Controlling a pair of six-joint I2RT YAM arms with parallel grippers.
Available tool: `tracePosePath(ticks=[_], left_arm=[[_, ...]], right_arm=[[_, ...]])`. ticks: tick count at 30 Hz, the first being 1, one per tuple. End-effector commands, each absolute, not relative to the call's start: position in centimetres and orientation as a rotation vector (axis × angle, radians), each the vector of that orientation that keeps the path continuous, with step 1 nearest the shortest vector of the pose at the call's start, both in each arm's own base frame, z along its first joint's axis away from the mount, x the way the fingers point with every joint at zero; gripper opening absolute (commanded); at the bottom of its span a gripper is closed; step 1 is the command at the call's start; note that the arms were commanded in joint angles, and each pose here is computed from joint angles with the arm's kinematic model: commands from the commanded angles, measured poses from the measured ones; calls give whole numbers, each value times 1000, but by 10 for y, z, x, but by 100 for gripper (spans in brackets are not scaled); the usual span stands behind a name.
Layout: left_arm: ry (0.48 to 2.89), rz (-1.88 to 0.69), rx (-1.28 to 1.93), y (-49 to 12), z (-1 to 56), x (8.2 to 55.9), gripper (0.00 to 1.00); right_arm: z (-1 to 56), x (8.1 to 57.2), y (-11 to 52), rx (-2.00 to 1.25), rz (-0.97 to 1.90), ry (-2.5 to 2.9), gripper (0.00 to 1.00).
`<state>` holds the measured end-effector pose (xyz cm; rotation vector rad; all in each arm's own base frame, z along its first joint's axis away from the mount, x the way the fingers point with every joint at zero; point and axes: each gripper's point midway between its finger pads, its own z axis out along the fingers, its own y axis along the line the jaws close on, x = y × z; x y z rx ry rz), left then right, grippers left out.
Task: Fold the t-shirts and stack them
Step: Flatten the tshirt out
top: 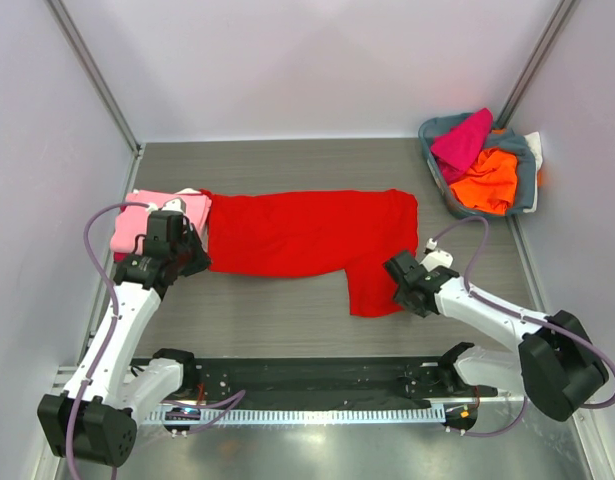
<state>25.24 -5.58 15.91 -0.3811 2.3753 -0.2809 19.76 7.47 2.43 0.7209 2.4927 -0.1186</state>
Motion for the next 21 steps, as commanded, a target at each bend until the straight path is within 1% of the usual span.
tracePosePath(ticks=[1,7,11,12,14,15,17,18,21], left_arm=[[2358,-271,-351,-53,164,251,0],[2360,-274,-348,-54,164,251,0],[2361,-271,-349,-54,163,251,0],[2361,-272,-351,-54,164,251,0],[2363,-271,-349,-54,163,251,0],[2364,-270,-349,-54,163,251,0],[2366,-270,-350,-54,162,251,0],[2365,-272,-349,-54,163,251,0],[2369,-269,-350,-54,162,251,0]], right_arm=[[19,201,74,746,-133,2472,46],[8,201,73,757,-172,2492,44],[4,201,77,758,-151,2505,38],[4,200,76,762,-154,2504,33],[5,201,75,764,-155,2492,29],[5,201,74,767,-149,2487,20],[6,201,74,758,-148,2485,12],[7,202,74,751,-145,2482,3],[15,206,73,717,-136,2466,1]])
